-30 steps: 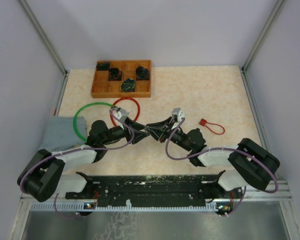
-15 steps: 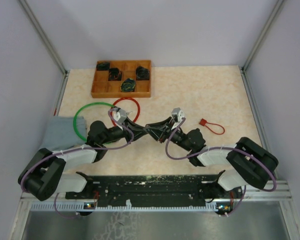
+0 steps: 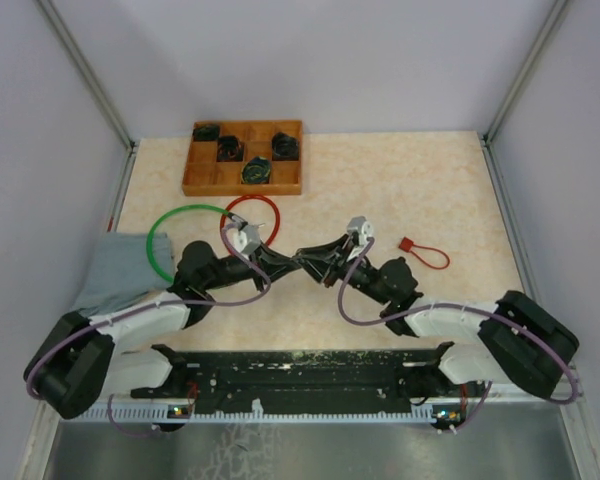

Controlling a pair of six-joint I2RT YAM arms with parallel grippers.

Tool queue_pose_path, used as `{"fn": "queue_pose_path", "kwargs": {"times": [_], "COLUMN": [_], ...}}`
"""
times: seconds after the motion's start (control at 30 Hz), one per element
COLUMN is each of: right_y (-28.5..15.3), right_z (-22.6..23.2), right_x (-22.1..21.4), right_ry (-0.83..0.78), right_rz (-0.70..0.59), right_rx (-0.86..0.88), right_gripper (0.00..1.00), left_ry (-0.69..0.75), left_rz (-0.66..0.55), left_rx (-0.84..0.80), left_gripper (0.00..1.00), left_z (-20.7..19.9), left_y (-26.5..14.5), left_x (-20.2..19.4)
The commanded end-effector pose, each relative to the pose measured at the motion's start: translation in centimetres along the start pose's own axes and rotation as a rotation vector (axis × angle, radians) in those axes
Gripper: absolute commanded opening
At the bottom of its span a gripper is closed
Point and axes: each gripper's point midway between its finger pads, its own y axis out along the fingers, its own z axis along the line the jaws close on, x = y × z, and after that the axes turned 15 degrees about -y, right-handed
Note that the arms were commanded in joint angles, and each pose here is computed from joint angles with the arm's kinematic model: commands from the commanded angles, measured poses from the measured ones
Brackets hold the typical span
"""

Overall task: Unlock with the key
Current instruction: Pick up the key from the center of the board.

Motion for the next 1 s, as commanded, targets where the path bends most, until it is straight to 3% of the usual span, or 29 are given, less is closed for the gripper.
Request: {"fn": "queue_pose_path", "kwargs": {"times": [0.0,0.1,0.33,0.63,0.97], "right_y": [-1.4,-2.9,-6.9,-7.7,-7.3], "right_z": [-1.0,-2.3,-4.5,-0.6,2.0], "right_x": [2.3,2.3,2.0,0.0,-1.3], "right_ry": [-0.08,-0.116,-0.234,-0.373,-0.445], "right_rz": [-0.019,0.067,0.28,0.437,0.401], "right_rx": [-0.052,-0.126,-0.236,0.089,0.31], "right_gripper": [0.25,0.36,0.44,0.43,0.38], "left_ry": [0.164,0.236,0.325,0.528,0.563], "left_rz": [0.068,0.129,0.288,0.44,0.49], "left_rx": [0.144,0.221,0.308,0.169,0.058], "left_gripper": [0.0,0.0,0.0,0.0,0.0], "left_z": [1.7,2.6,3.4,0.5,-1.8], "left_y": [0.4,0.7,2.1,2.0,2.2], "left_x": [0.1,-0.3,-2.2,-5.2,-6.5]}}
